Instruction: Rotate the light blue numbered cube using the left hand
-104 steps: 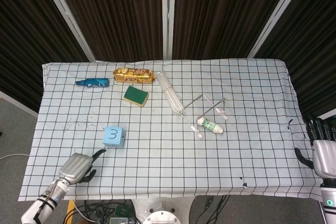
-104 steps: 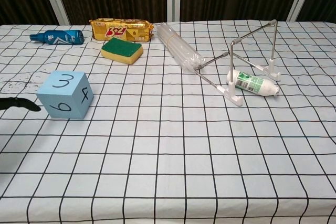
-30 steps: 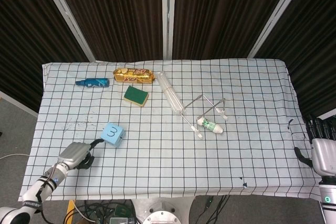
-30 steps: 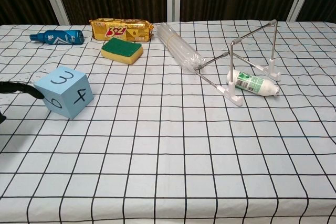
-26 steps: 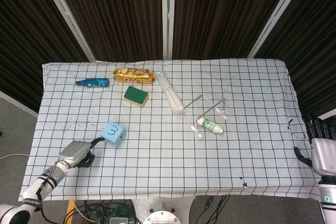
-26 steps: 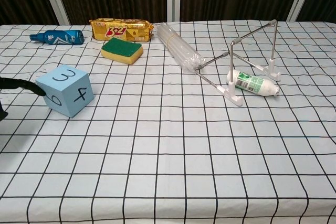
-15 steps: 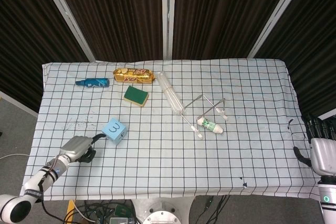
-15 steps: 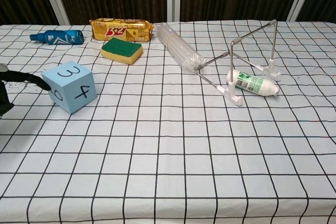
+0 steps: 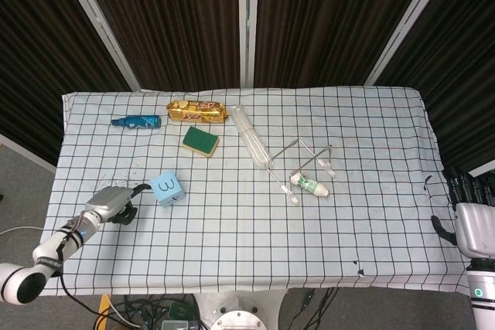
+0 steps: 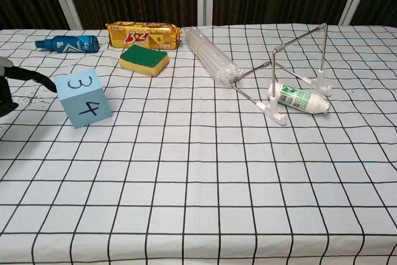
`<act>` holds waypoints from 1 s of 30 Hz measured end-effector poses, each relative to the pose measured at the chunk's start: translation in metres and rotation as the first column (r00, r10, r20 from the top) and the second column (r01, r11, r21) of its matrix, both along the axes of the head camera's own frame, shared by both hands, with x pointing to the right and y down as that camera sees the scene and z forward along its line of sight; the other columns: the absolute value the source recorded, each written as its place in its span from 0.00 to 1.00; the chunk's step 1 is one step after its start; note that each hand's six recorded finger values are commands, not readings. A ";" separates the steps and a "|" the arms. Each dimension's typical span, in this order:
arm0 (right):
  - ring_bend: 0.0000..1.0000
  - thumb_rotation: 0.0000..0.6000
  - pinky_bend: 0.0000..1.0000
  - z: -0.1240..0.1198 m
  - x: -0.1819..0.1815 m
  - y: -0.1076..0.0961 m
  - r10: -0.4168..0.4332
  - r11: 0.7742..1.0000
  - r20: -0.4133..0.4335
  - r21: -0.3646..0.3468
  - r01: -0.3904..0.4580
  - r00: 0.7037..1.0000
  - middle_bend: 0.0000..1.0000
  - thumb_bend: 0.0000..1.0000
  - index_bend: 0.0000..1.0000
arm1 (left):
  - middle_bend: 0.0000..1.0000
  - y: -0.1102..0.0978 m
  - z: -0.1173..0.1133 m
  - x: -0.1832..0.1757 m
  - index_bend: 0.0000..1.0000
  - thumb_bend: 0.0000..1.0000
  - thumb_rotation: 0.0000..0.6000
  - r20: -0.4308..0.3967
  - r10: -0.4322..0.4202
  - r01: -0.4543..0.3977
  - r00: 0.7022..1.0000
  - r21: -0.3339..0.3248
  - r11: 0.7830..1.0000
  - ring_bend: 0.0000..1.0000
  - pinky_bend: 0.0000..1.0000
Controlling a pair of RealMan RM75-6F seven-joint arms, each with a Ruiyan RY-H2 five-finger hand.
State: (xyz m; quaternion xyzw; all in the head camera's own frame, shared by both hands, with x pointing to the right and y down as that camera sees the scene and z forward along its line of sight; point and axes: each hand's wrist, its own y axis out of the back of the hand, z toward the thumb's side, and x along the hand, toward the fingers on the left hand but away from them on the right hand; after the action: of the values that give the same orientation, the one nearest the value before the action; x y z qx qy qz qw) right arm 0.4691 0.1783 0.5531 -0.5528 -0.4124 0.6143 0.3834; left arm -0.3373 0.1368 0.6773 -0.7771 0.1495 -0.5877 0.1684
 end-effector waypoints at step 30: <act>0.00 1.00 0.00 0.012 -0.009 -0.008 -0.001 0.999 -0.033 -0.034 0.000 0.999 0.00 0.24 0.00 | 0.86 -0.050 0.013 0.021 0.11 0.59 1.00 0.054 0.144 -0.143 0.988 -0.025 0.989 0.93 0.91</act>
State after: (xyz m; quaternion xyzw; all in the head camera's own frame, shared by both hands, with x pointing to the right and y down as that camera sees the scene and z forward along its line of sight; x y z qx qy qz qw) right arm 0.4603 0.1701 0.5652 -0.5489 -0.3954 0.6304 0.3809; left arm -0.3160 0.0871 0.6903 -0.7709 0.0822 -0.5970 0.2064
